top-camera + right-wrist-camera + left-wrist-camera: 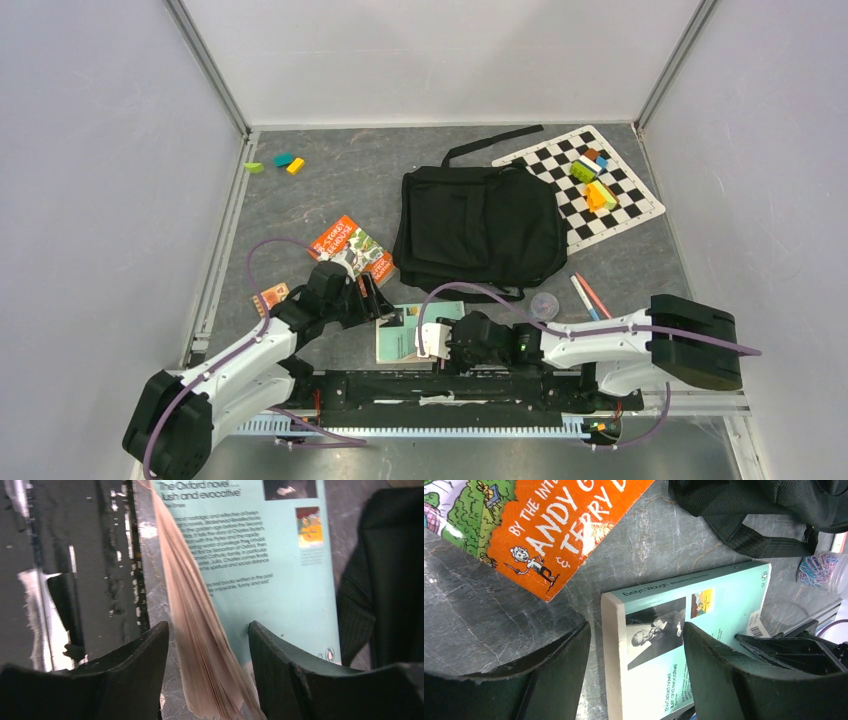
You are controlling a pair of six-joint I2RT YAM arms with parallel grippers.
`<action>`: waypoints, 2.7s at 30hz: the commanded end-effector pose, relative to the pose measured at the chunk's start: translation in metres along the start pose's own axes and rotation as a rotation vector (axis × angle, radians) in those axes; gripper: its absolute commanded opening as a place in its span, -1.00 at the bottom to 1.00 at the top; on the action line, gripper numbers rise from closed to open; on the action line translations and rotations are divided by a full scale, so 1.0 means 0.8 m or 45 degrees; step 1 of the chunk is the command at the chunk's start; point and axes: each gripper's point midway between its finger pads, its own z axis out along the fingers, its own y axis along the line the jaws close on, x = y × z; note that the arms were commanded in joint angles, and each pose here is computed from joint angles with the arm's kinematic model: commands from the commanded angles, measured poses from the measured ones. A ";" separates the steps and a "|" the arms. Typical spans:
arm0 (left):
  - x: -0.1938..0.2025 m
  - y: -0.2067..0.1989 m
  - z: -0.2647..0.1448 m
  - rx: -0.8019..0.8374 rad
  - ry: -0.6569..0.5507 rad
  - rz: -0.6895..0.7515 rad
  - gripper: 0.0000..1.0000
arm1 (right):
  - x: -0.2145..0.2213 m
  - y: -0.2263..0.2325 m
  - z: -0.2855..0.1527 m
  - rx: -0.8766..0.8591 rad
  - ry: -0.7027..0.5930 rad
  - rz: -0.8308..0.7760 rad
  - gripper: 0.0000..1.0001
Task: Pack the student bag
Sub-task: Pick up the book from the center of the board.
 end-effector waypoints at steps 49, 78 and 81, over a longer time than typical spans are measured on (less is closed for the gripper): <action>-0.014 -0.097 -0.010 0.520 0.009 -0.394 0.24 | -0.056 -0.046 -0.060 0.647 -0.410 0.244 -1.00; -0.044 -0.214 -0.191 0.997 -0.252 0.514 -0.96 | -0.150 -0.106 -0.119 0.184 -0.466 0.436 0.96; -0.038 -0.230 -0.211 1.068 -0.194 0.593 -0.96 | -0.144 -0.124 -0.117 0.135 -0.479 0.466 0.96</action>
